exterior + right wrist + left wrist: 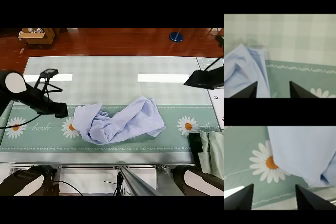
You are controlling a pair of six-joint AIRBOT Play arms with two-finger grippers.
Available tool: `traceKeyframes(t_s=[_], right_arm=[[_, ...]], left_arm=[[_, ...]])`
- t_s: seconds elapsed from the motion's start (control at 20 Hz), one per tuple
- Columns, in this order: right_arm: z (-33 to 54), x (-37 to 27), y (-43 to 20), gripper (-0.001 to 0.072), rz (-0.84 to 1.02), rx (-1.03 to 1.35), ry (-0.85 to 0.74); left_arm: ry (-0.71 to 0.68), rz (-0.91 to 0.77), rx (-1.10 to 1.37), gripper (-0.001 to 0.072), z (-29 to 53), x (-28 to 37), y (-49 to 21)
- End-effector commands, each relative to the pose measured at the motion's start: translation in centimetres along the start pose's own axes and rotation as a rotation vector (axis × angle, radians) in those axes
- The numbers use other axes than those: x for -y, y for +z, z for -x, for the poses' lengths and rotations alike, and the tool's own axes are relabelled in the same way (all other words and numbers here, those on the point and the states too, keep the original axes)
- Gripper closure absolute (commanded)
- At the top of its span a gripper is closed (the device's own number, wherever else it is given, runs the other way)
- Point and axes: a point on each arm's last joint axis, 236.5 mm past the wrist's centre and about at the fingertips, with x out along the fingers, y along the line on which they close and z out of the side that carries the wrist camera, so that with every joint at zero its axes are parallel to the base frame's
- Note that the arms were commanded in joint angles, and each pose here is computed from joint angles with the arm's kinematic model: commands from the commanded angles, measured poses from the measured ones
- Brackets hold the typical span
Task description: Fold the shirts.
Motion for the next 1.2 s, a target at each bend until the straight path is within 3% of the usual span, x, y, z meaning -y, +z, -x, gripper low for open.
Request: traceKeyframes(t_s=[0.0,0.1,0.2,0.25,0.55,0.75,0.8,0.9,0.95,1.05,1.15], right_arm=[[-2.6,1.1,-3.0,0.0231,-0.065,-0.058,0.063],[-4.0,0.3,-4.4,0.0229,-0.071,-0.088,0.114],[-4.7,-0.1,-5.4,0.0209,-0.074,-0.111,0.143],[-5.0,-0.3,-5.7,0.0156,-0.08,-0.118,0.154],[-5.0,-1.1,-5.6,0.0156,-0.093,-0.115,0.19],[-4.9,-1.4,-5.9,0.0155,-0.094,-0.127,0.202],[-4.9,-1.4,-5.9,0.0156,-0.093,-0.128,0.201],[-4.9,-1.4,-6.0,0.0156,-0.093,-0.132,0.203],[-4.9,-1.4,-6.2,0.0155,-0.092,-0.138,0.204],[-4.8,-1.3,-6.7,0.0155,-0.086,-0.159,0.197],[-4.9,-0.4,-7.2,0.0155,-0.072,-0.181,0.157]], left_arm=[[-0.277,0.141,-0.035,0.0068,-2.9,2.5,-1.9],[-0.327,0.193,-0.069,0.0011,-4.2,2.7,-3.3],[-0.335,0.231,-0.104,0.001,-6.0,2.7,-4.8],[-0.355,0.258,-0.106,0.001,-6.7,3.0,-5.2],[-0.435,0.442,0.097,0.0015,-8.7,3.4,-0.4],[-0.443,0.487,0.045,0.0026,-11.4,4.0,-0.2],[-0.441,0.491,0.012,0.0065,-12.1,4.2,-0.7],[-0.44,0.508,-0.042,0.0403,-13.3,4.2,-1.5],[-0.44,0.514,-0.05,0.0477,-13.5,4.1,-1.6],[-0.452,0.513,-0.057,0.058,-13.1,4.3,-1.6],[-0.48,0.469,-0.061,0.059,-11.9,4.8,-1.5]])
